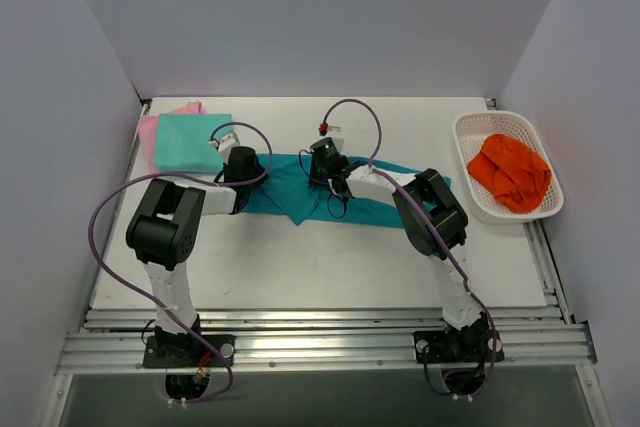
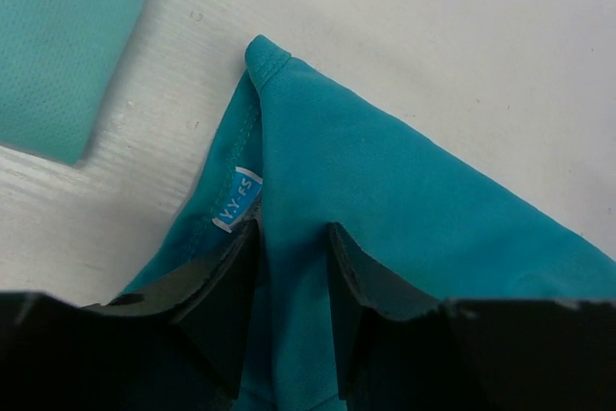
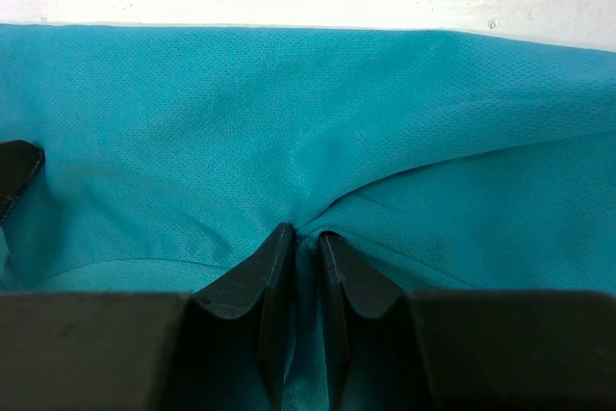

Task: Fold and stack the t-shirts
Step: Fold the other side of the tshirt into a rectangle

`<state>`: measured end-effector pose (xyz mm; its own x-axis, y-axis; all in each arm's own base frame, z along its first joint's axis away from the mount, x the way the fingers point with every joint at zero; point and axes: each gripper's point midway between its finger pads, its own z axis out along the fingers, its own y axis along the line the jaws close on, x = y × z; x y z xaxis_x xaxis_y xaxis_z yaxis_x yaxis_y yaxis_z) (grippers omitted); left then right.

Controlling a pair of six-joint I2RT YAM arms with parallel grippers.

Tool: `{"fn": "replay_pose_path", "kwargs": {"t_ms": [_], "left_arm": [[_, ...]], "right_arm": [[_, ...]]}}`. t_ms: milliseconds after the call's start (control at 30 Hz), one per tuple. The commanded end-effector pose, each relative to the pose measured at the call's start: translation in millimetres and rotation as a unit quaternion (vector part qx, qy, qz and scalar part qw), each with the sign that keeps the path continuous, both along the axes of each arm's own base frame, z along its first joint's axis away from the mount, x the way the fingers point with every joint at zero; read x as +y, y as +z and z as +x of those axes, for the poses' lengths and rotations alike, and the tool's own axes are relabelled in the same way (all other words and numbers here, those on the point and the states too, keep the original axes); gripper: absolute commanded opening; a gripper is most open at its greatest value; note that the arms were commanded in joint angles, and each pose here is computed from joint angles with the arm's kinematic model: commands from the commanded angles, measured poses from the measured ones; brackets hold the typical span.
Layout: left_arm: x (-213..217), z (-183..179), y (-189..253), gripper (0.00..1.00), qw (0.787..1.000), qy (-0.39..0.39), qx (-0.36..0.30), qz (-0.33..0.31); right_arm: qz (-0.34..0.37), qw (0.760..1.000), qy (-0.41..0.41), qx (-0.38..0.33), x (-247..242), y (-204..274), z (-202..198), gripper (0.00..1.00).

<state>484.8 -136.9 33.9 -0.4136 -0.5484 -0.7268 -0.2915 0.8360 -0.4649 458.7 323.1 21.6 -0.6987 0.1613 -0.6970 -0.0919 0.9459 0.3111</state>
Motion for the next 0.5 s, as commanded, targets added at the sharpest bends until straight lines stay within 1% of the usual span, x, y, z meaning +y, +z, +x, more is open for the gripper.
{"fn": "replay_pose_path", "kwargs": {"t_ms": [0, 200, 267, 300, 467], "left_arm": [[-8, 20, 21, 0.42, 0.999, -0.003, -0.033, -0.022], [-8, 26, 26, 0.29, 0.999, 0.002, -0.039, -0.022], [-9, 27, 29, 0.26, 0.999, 0.003, -0.042, -0.023], [-8, 28, 30, 0.23, 0.999, 0.005, -0.042, -0.022], [-11, 37, 39, 0.18, 0.999, 0.002, -0.048, -0.022]], "right_arm": [[-0.022, 0.999, 0.004, 0.028, -11, -26, -8, 0.14], [-0.020, 0.999, 0.007, 0.030, -10, -30, -7, 0.14], [-0.019, 0.999, 0.007, 0.033, -10, -31, -7, 0.14], [-0.019, 0.999, 0.007, 0.033, -10, -32, -7, 0.14], [-0.017, 0.999, 0.009, 0.032, -9, -31, -7, 0.14]]}}
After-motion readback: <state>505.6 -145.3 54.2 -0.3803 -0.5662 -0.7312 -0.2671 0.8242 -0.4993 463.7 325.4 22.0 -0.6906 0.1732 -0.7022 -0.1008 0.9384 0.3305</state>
